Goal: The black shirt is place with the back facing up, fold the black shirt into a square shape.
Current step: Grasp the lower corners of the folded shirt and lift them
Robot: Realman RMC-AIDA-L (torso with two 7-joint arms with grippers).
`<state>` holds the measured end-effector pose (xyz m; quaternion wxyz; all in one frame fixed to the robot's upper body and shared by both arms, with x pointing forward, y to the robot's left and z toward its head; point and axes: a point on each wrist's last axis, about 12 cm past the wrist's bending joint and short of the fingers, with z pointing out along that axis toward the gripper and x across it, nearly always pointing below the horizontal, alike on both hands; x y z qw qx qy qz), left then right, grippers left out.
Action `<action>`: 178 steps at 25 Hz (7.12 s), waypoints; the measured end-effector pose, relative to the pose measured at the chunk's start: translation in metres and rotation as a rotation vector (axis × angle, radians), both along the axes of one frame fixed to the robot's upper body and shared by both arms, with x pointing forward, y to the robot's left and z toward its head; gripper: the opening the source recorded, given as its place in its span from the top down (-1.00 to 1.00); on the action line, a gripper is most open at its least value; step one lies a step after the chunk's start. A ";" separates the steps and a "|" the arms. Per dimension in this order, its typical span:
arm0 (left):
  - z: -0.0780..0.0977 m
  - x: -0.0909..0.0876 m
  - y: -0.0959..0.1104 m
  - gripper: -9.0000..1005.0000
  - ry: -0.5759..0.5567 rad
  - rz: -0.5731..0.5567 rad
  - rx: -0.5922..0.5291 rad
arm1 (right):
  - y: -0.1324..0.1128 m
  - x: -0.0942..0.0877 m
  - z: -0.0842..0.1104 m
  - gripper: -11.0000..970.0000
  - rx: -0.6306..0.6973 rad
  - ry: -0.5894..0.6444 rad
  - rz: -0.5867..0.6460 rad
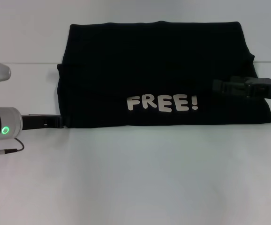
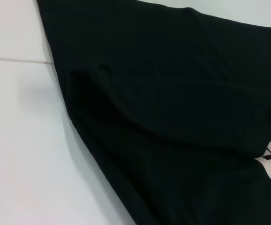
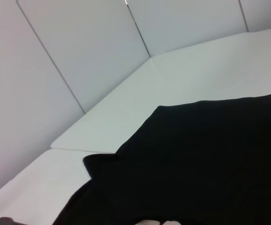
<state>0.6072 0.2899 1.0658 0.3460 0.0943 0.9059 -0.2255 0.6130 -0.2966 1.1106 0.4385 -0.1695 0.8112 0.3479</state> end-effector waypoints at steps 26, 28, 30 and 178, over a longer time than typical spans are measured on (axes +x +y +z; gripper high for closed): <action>0.008 -0.005 0.015 0.96 0.003 -0.009 0.005 | -0.049 -0.010 -0.010 -0.89 -0.020 0.109 -0.183; 0.008 -0.005 0.015 0.96 0.003 -0.007 0.004 | -0.049 -0.010 -0.010 -0.89 -0.019 0.110 -0.183; 0.008 -0.005 0.014 0.96 0.006 -0.007 0.001 | -0.048 -0.010 -0.011 -0.89 -0.019 0.110 -0.183; 0.037 -0.054 0.040 0.97 0.142 -0.168 -0.158 | -0.099 -0.080 -0.032 0.98 -0.119 0.269 -0.091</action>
